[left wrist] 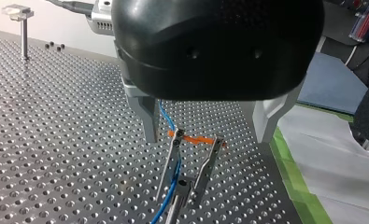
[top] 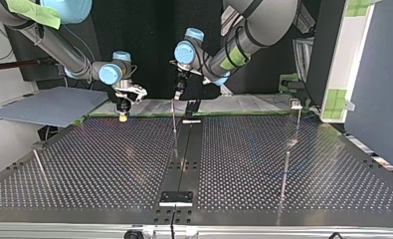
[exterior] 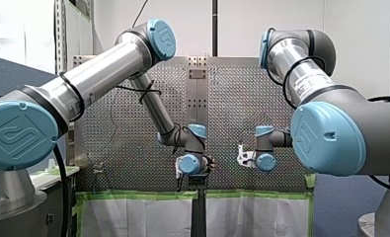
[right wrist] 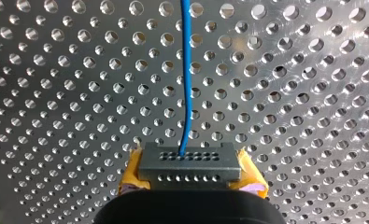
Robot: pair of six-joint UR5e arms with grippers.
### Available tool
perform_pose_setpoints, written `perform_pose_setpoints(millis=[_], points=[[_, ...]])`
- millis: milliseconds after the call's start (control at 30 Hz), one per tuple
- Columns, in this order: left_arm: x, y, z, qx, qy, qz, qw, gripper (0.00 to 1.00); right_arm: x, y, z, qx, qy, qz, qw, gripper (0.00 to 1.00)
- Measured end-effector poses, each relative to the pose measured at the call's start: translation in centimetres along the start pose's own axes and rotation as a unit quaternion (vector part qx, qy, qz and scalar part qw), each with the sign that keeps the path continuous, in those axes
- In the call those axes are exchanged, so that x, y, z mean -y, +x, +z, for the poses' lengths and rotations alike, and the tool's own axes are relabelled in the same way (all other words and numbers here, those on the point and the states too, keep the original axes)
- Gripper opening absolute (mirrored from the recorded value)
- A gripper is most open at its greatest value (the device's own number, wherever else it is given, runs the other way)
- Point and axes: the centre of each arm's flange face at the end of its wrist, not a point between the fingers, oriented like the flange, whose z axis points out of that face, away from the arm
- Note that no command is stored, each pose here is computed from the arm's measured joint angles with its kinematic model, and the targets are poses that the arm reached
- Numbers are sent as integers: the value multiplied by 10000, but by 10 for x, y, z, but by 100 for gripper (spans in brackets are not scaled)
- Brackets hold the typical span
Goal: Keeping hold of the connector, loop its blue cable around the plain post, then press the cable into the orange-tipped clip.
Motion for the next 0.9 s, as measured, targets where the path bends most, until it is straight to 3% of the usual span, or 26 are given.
perform_pose_setpoints(millis=[500, 900], points=[[0, 1, 0, -39, 53, 29, 10000, 100, 0, 0, 0, -9, -2, 1, 10000, 0], [-2, 3, -4, -126, -95, 71, 9999, 100, 0, 0, 0, -9, -1, 2, 10000, 0]])
